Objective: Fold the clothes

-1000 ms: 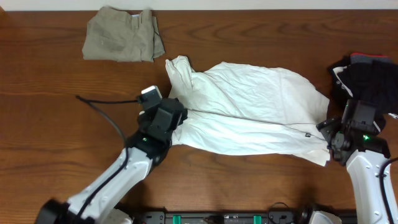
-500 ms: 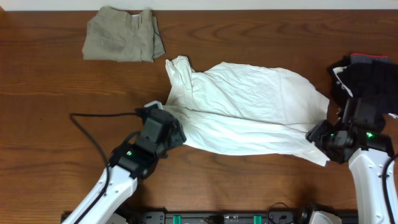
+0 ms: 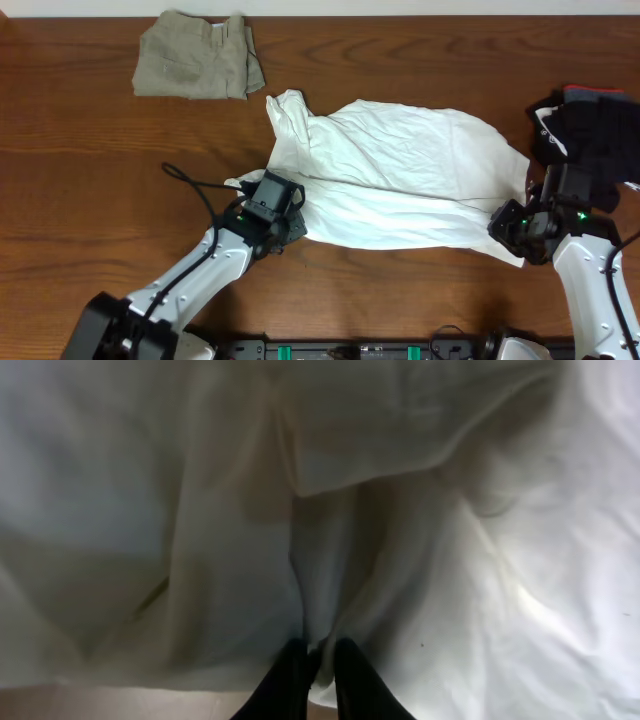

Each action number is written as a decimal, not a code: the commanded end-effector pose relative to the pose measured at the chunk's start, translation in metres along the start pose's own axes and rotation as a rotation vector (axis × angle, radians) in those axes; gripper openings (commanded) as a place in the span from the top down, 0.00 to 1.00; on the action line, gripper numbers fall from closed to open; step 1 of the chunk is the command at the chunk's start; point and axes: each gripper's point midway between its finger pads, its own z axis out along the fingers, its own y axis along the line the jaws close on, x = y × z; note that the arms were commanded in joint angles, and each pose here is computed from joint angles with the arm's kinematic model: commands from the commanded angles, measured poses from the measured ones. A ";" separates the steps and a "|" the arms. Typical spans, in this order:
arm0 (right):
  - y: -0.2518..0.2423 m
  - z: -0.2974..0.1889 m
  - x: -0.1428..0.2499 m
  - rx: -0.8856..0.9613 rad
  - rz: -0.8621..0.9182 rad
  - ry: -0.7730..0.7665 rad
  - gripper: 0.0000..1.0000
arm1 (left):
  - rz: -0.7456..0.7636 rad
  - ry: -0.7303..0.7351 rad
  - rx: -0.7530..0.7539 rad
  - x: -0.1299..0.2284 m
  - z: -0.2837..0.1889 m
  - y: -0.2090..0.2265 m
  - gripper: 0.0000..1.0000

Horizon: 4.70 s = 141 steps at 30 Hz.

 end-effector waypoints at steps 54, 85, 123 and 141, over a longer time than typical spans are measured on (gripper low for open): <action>-0.019 0.019 0.034 -0.002 0.079 0.117 0.98 | -0.336 0.095 -0.252 0.002 -0.005 0.088 0.88; -0.071 0.030 0.028 0.298 0.180 0.082 0.97 | -0.337 0.101 -0.258 0.004 -0.005 0.089 0.88; -0.076 0.015 -0.025 0.287 0.275 -0.094 0.94 | -0.580 0.260 -0.386 0.058 -0.019 0.098 0.94; -0.061 -0.006 -0.037 0.257 0.219 -0.071 0.97 | -0.643 -0.161 -0.215 0.023 -0.059 0.064 0.92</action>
